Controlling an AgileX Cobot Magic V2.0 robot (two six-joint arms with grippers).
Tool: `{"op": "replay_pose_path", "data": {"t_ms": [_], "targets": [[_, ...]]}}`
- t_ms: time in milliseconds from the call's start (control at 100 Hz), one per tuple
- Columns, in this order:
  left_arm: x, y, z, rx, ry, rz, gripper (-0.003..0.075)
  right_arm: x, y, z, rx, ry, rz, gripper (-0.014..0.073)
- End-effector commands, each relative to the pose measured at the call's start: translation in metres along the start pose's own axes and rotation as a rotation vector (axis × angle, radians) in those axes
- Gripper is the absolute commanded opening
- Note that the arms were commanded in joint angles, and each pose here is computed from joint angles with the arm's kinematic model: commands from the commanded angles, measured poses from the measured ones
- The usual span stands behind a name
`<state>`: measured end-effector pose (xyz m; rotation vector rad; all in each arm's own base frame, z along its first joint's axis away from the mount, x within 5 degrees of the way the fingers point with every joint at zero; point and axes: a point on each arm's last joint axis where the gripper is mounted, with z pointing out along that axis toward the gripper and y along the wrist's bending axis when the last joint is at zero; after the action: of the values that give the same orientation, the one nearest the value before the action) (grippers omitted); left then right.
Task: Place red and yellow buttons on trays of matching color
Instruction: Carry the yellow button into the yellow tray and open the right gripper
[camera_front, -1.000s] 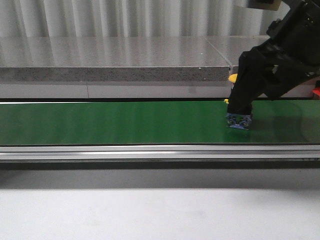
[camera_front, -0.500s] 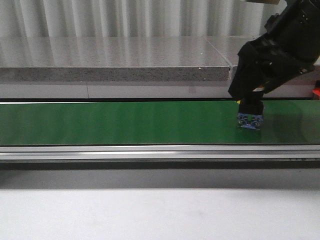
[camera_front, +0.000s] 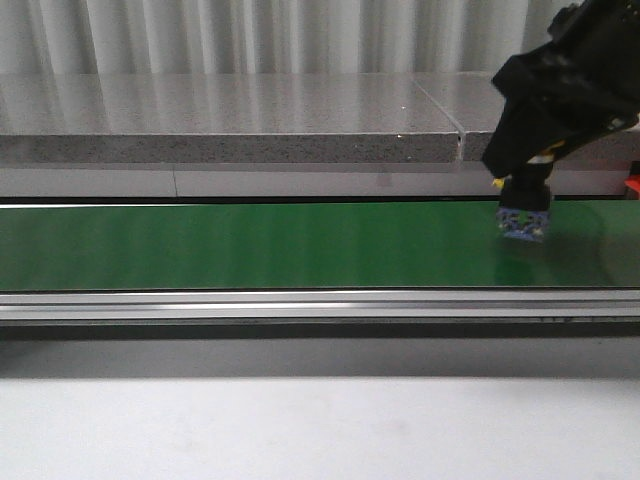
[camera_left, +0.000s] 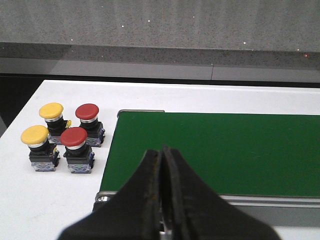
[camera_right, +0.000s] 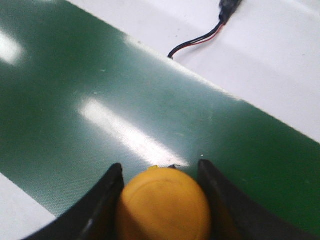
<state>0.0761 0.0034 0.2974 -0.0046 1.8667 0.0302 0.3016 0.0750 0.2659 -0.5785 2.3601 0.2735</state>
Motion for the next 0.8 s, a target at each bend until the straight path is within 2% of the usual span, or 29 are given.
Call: {"op": "replay_pose_path", "data": {"t_ms": [0, 70, 210, 400, 540, 640, 790], "targets": [[-0.015, -0.002, -0.003, 0.025, -0.094, -0.003, -0.0021, -0.019, -0.010, -0.040, 0.065, -0.153, 0.026, 0.0167], [-0.015, -0.002, -0.003, 0.025, -0.094, -0.003, -0.0021, -0.017, -0.022, -0.058, 0.108, -0.183, 0.064, 0.0167], [-0.015, -0.002, -0.003, 0.025, -0.094, -0.003, -0.0021, -0.006, -0.056, -0.096, 0.232, -0.248, 0.216, 0.0167], [-0.015, -0.002, -0.003, 0.025, -0.094, -0.003, -0.0021, 0.025, -0.113, -0.138, 0.449, -0.313, 0.482, 0.0163], [-0.015, -0.002, -0.003, 0.025, -0.094, -0.003, -0.0021, 0.048, -0.146, -0.164, 0.610, -0.396, 0.669, 0.0163], [-0.015, -0.002, -0.003, 0.025, -0.094, -0.003, -0.0021, 0.060, -0.161, -0.181, 0.709, -0.457, 0.740, 0.0163], [-0.015, -0.002, -0.003, 0.025, -0.094, -0.003, -0.0021, 0.074, -0.179, -0.189, 0.788, -0.497, 0.818, 0.0163]]}}
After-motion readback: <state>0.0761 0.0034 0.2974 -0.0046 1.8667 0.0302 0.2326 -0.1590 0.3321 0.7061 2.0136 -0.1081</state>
